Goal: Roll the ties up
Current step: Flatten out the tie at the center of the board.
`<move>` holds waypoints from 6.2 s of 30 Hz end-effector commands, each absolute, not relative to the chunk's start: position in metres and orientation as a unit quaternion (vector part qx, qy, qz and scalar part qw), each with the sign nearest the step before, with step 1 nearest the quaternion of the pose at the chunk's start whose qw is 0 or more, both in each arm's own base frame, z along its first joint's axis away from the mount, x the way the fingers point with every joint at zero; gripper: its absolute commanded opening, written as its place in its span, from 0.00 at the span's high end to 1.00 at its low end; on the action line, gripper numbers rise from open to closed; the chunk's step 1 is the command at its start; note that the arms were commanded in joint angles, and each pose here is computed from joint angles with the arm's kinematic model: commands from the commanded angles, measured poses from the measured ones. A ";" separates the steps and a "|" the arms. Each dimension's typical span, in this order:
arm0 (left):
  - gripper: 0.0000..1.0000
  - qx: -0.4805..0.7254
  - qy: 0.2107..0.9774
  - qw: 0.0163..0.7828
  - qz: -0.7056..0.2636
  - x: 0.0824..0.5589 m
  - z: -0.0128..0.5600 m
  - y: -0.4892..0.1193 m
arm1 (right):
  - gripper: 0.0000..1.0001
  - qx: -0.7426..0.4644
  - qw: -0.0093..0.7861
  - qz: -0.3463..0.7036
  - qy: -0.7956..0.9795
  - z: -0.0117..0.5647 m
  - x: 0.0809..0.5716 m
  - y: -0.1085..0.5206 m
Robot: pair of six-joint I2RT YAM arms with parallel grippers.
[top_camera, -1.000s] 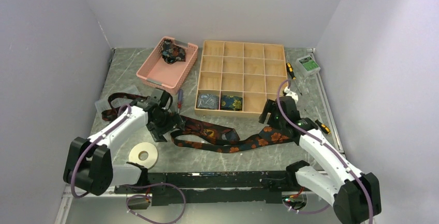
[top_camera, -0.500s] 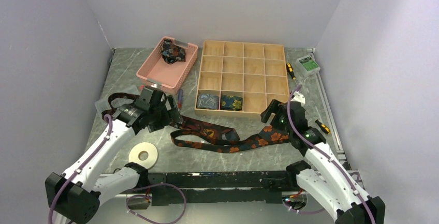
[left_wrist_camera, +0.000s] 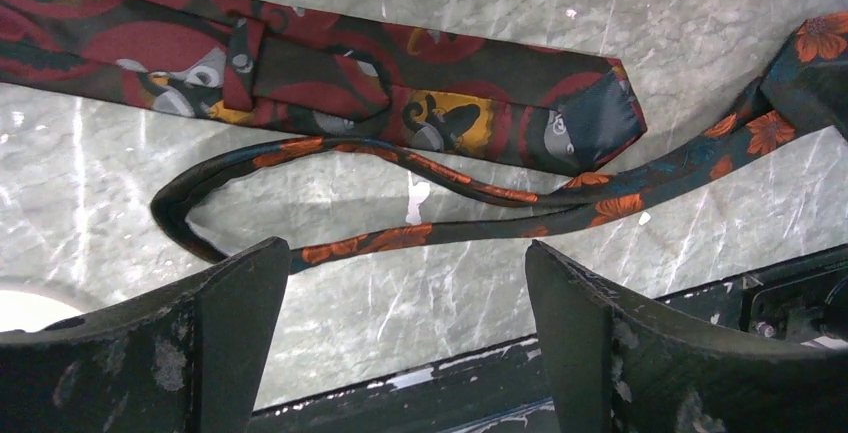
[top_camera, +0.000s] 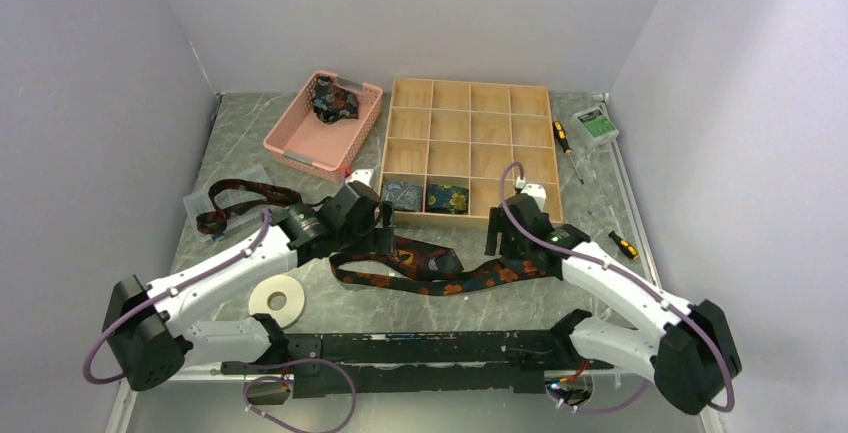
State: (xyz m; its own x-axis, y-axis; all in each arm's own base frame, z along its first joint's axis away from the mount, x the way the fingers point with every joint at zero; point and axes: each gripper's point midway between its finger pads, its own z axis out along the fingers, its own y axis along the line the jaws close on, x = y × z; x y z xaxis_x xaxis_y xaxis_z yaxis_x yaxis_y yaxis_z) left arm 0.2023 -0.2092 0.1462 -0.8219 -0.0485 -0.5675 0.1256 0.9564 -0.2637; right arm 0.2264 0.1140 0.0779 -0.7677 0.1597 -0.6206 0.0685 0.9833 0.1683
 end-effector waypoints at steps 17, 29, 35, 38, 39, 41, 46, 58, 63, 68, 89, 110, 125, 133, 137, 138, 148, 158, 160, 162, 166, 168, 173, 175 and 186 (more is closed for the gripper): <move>0.17 0.057 0.901 0.223 -0.368 0.172 0.110 -0.298 | 0.39 0.075 0.234 -0.142 0.959 0.036 0.204 0.095; 0.18 0.069 0.898 0.221 -0.375 0.163 0.101 -0.299 | 0.99 0.100 0.235 -0.186 0.949 0.044 0.206 0.080; 0.18 0.063 0.894 0.236 -0.374 0.164 0.106 -0.293 | 1.00 0.206 0.298 -0.158 0.919 0.101 0.223 0.035; 0.18 0.059 0.893 0.240 -0.376 0.164 0.107 -0.292 | 1.00 0.269 0.332 -0.133 0.894 0.121 0.232 0.007; 0.18 0.057 0.893 0.241 -0.377 0.164 0.107 -0.292 | 1.00 0.290 0.336 -0.131 0.887 0.124 0.234 -0.002; 0.18 0.057 0.892 0.239 -0.380 0.163 0.107 -0.292 | 1.00 0.331 0.336 -0.125 0.873 0.127 0.238 -0.019; 0.18 0.053 0.894 0.232 -0.379 0.159 0.102 -0.289 | 0.69 0.278 0.325 -0.073 0.901 0.130 0.250 -0.003; 0.33 0.063 0.877 0.213 -0.426 0.146 0.098 -0.303 | 0.36 0.115 0.242 -0.138 0.954 0.054 0.205 0.089; 0.49 0.063 0.895 0.202 -0.394 0.153 0.075 -0.305 | 0.38 0.110 0.215 -0.199 0.950 0.041 0.204 0.077; 0.56 0.062 0.911 0.174 -0.368 0.155 0.048 -0.310 | 0.38 0.116 0.205 -0.209 0.949 0.030 0.206 0.076; 0.97 0.008 0.946 0.162 -0.280 0.163 0.002 -0.282 | 1.00 0.163 0.246 -0.208 0.933 0.051 0.218 0.052; 0.97 -0.012 0.948 0.163 -0.272 0.163 -0.004 -0.272 | 0.46 0.094 0.205 -0.241 0.944 0.020 0.226 0.066; 0.97 -0.018 0.947 0.167 -0.273 0.163 -0.004 -0.268 | 0.62 0.119 0.197 -0.254 0.940 0.020 0.228 0.054; 0.97 -0.006 0.943 0.180 -0.278 0.168 0.009 -0.270 | 0.59 0.132 0.177 -0.248 0.943 0.013 0.231 0.048; 0.97 -0.012 0.946 0.174 -0.274 0.167 0.002 -0.270 | 0.80 0.147 0.178 -0.234 0.945 0.013 0.231 0.043; 0.97 -0.014 0.946 0.171 -0.275 0.167 0.001 -0.270 | 0.85 0.150 0.179 -0.231 0.945 0.014 0.232 0.043; 0.97 -0.047 0.950 0.172 -0.258 0.171 -0.008 -0.257 | 1.00 0.244 0.219 -0.212 0.921 0.042 0.232 0.011; 0.97 -0.066 0.947 0.175 -0.263 0.172 -0.008 -0.247 | 1.00 0.432 0.255 -0.154 0.851 0.071 0.224 -0.064; 0.97 -0.064 0.946 0.177 -0.265 0.172 -0.006 -0.247 | 1.00 0.466 0.277 -0.147 0.827 0.086 0.223 -0.080; 0.97 -0.060 0.946 0.177 -0.266 0.171 -0.005 -0.248 | 1.00 0.497 0.309 -0.155 0.796 0.106 0.220 -0.097; 0.97 -0.053 0.944 0.180 -0.272 0.172 0.001 -0.250 | 0.66 0.524 0.431 -0.155 0.718 0.167 0.223 -0.122; 0.97 -0.046 0.942 0.183 -0.277 0.173 0.006 -0.252 | 0.45 0.503 0.481 -0.135 0.705 0.198 0.233 -0.122; 0.97 -0.027 0.937 0.186 -0.294 0.173 0.024 -0.259 | 0.35 0.403 0.516 -0.026 0.756 0.233 0.269 -0.069; 0.95 -0.024 0.934 0.190 -0.301 0.174 0.037 -0.261 | 0.29 0.338 0.536 0.042 0.772 0.235 0.281 -0.028; 0.52 -0.084 0.927 0.294 -0.219 0.172 0.096 -0.187 | 0.22 -0.030 0.431 0.231 0.872 0.148 0.244 0.208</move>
State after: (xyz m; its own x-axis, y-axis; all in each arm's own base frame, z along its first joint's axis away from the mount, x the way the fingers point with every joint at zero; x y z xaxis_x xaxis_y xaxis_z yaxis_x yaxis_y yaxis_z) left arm 0.1747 -0.2407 0.0990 -0.8632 -0.2272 -0.4508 0.0983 0.8003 -0.5915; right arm 0.2571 0.1597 0.1676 -0.5988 0.2463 -0.7621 -0.0847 0.9267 0.3660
